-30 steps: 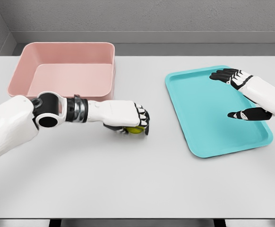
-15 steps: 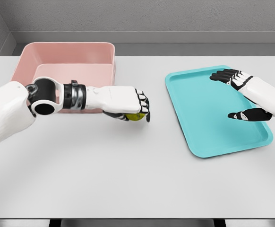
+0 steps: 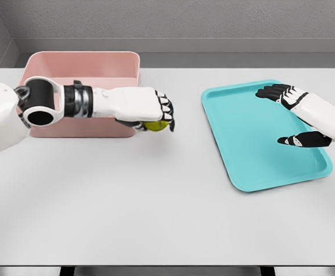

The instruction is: Put the tennis from the blue tray into the pink basket with both arms

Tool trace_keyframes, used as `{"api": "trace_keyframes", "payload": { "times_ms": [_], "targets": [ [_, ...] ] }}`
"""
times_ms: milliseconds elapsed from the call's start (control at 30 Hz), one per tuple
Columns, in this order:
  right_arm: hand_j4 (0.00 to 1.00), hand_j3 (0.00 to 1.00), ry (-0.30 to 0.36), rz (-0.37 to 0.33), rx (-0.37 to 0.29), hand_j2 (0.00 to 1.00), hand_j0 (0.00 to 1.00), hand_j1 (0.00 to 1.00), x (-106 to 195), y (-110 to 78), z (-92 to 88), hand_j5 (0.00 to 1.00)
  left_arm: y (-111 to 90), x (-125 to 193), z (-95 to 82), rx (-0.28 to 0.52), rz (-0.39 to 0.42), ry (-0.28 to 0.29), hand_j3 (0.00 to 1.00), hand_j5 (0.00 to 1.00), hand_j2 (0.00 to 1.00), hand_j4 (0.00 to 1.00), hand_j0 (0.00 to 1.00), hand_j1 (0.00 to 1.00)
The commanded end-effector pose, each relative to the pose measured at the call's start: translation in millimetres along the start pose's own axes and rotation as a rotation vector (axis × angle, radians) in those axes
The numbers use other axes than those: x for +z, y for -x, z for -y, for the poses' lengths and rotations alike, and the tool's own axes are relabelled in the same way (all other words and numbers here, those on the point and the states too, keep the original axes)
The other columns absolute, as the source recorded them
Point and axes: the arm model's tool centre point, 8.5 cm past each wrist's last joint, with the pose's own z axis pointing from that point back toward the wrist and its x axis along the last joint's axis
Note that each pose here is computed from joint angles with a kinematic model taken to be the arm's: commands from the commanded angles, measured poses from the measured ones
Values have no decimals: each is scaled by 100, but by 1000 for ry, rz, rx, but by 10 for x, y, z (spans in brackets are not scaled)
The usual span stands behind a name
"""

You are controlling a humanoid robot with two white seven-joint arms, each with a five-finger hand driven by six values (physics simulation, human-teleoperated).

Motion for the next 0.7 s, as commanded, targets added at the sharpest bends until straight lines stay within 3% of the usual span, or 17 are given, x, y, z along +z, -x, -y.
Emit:
{"api": "trace_keyframes", "payload": {
  "times_ms": [0, 367, 500, 533, 567, 667],
  "targets": [
    [100, 100, 4, -1, -6, 100, 100, 100, 4, 3, 8, 100, 57, 110, -5, 8, -22, 0, 64, 64, 64, 64, 64, 64],
    [100, 100, 4, -1, -5, 100, 100, 100, 1, 2, 4, 100, 298, 508, -176, 2, -111, -12, 65, 65, 65, 65, 65, 65],
    [100, 100, 7, 2, -6, 100, 100, 100, -5, -4, 9, 100, 700, 941, -55, 93, -263, -28, 65, 65, 65, 65, 65, 65],
    [100, 100, 7, 2, -6, 100, 100, 100, -5, -4, 9, 100, 701, 941, -55, 93, -263, -28, 65, 65, 65, 65, 65, 65],
    [100, 100, 7, 4, -5, 100, 100, 100, -7, -8, 11, 100, 913, 1181, 47, 138, -353, -28, 65, 65, 65, 65, 65, 65],
    [100, 100, 7, 2, -6, 100, 100, 100, -5, -4, 9, 100, 1036, 1320, 150, 174, -409, -22, 67, 67, 67, 67, 67, 67]
  ]
}}
